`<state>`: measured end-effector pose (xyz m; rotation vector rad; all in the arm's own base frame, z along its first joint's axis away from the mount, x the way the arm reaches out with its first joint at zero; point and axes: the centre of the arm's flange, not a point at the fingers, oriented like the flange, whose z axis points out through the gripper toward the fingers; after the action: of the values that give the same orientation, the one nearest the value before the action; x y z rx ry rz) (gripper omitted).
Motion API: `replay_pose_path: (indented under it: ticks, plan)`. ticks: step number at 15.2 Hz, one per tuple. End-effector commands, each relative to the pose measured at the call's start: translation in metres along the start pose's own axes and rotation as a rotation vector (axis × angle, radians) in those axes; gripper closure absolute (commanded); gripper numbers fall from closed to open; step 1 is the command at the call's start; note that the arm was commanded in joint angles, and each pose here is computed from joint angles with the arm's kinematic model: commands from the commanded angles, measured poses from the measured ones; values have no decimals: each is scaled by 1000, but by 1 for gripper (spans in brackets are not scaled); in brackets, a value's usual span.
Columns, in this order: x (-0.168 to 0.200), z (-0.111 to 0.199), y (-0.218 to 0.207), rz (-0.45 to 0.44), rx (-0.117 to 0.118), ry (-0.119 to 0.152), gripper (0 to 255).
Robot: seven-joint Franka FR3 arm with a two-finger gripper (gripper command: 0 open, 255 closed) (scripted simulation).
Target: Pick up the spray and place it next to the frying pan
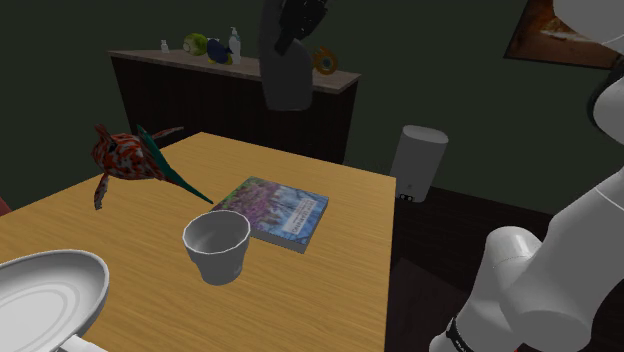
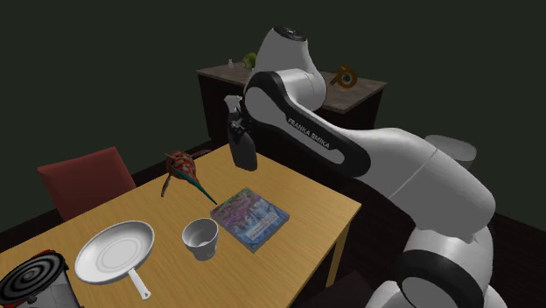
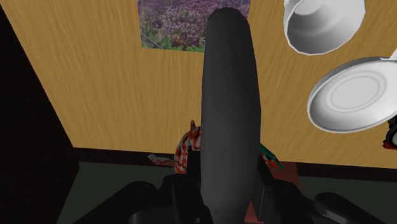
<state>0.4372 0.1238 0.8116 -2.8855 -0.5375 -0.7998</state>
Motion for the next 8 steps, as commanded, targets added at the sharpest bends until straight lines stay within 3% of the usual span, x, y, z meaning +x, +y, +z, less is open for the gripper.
replay_pose_path:
  ticks: [1, 8]
  plan:
    - [-5, -2, -24, 1, -1, 0, 255]
    - [-16, -9, -115, 1, -1, 0, 255]
